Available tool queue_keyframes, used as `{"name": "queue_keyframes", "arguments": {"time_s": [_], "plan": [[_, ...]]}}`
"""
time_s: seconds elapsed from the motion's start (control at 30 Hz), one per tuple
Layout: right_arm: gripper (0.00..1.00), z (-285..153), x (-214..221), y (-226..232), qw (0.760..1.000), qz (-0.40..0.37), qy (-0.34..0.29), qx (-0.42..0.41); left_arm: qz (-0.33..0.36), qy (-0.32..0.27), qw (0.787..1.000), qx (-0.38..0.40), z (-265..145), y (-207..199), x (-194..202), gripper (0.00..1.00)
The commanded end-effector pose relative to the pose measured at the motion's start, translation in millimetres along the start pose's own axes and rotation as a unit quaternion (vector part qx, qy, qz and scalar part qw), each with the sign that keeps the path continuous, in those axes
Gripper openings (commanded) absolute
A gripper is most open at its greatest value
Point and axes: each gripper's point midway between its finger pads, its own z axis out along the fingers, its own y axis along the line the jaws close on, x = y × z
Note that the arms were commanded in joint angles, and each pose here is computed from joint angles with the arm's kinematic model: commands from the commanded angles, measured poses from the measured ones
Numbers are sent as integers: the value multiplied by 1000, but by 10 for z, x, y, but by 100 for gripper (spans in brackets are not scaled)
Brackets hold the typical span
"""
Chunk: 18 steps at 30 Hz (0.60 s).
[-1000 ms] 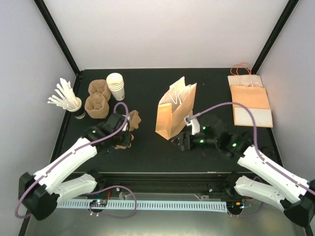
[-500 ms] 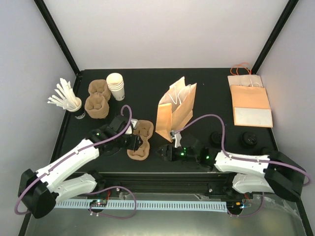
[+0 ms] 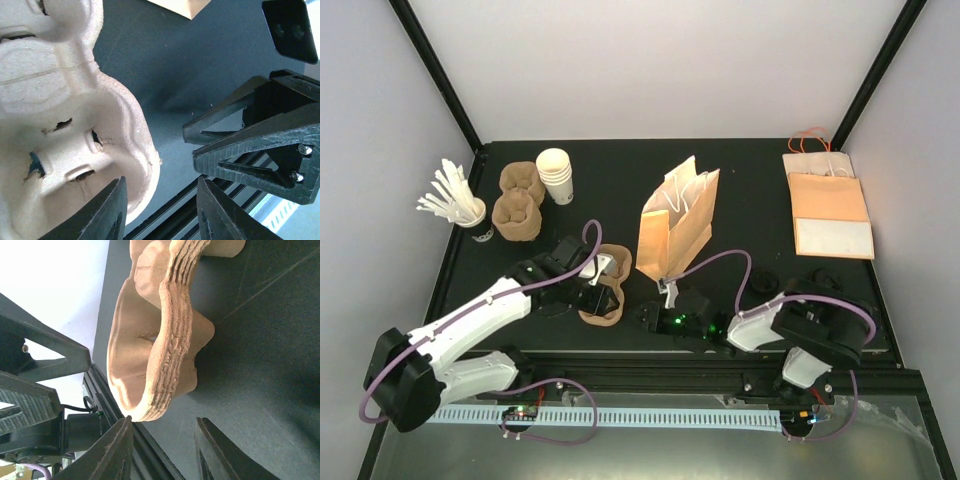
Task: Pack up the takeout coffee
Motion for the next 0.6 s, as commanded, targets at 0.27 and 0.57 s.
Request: {"name": "queue_keyframes", "arguments": {"time_s": [0.27,0.57], "plan": [[30,213,-102,93,998,17,-27,-49,13,16,1000,21,273,-29,-43,42],[26,292,-95,65,998,19,-13,-56,10,29,999,17,354,3,-37,37]]}}
